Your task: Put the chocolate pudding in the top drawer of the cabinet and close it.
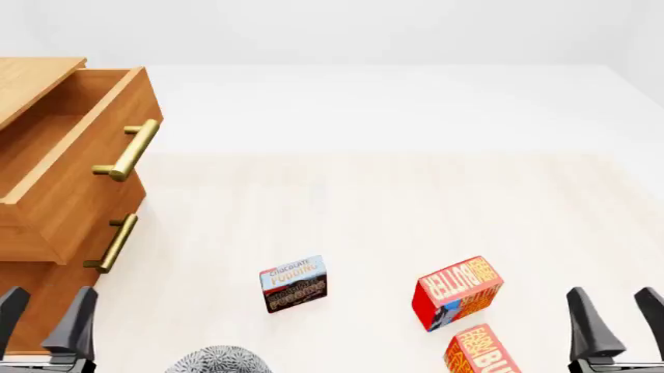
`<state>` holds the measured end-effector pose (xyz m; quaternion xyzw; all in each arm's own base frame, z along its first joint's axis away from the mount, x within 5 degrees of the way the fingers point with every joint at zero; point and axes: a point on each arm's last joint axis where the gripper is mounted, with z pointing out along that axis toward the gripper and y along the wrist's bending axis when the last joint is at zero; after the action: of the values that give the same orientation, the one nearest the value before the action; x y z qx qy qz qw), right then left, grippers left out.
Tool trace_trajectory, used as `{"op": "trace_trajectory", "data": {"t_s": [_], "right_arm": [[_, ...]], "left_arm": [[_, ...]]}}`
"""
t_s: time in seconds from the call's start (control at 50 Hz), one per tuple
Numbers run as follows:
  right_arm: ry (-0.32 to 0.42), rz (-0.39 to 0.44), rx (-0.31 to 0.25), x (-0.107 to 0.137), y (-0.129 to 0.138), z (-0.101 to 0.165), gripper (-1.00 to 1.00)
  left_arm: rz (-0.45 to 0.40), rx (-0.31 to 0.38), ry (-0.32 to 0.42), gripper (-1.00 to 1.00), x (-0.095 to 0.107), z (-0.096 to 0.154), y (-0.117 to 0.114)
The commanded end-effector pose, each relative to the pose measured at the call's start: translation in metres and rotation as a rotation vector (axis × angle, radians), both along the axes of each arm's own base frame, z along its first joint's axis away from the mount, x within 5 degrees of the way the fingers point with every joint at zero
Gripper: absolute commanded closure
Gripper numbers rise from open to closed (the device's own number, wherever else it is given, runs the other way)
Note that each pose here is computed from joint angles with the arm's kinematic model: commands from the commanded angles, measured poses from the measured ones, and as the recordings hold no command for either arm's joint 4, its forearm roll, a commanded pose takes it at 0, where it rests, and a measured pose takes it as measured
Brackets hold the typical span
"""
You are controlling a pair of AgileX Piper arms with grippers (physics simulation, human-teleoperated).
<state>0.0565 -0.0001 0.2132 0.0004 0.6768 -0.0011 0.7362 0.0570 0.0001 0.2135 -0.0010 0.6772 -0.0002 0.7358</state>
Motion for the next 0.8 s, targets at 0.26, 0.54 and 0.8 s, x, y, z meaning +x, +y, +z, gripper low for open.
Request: {"op": "trace_trajectory", "data": {"t_s": [0.26, 0.54, 0.8], "right_arm": [[0.002, 0.013, 0.0, 0.0, 0.001, 0.0, -1.0], [0.0, 0.011, -0.002, 0.0, 0.001, 0.0, -1.0], [0.0, 0.011, -0.003, 0.0, 0.001, 0.0, -1.0]], "left_arm": [[-0.004, -0.007, 0.018, -1.0, 0.002, 0.0, 0.0], [-0.018, 0.041, -0.032, -1.0, -0.007, 0.029, -0.001], [-0.046, 0.04, -0.131, -1.0, -0.036, 0.099, -0.001]]}}
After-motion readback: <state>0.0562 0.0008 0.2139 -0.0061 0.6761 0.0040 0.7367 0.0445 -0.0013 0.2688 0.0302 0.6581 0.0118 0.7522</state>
